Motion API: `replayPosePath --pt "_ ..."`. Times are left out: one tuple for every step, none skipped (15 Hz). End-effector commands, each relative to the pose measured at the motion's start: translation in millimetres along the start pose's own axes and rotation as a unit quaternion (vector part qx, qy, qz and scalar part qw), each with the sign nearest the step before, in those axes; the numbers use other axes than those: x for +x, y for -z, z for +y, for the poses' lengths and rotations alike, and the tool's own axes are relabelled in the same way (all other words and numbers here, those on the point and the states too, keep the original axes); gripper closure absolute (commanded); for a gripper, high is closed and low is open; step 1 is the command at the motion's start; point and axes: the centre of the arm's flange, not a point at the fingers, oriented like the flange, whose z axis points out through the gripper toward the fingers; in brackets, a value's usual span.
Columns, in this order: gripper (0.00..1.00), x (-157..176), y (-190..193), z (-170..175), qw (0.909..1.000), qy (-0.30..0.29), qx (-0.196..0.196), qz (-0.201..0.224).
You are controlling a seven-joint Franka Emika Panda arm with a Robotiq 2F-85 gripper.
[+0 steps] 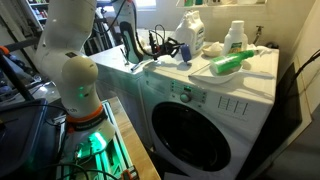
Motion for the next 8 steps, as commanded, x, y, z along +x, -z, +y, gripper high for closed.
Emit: replayPosePath --pt "0.99 12 19 -12 0.9992 -0.019 -0.035 -0.001" --pt "0.99 14 23 -13 0.9989 -0.024 -0.040 -0.004" --pt "0.99 16 27 -13 0.9986 -0.030 -0.042 -0.009" --pt "0.99 19 30 -12 0.9976 -0.046 -0.047 -0.019" --pt "0.99 21 33 -11 0.9973 -0.050 -0.047 -0.024" --pt "0.99 23 37 -10 0.9967 -0.059 -0.049 -0.025" --pt "0.99 25 40 -12 0.9957 -0.074 -0.046 -0.033" --pt "0.99 28 44 -14 0.9952 -0.082 -0.040 -0.036"
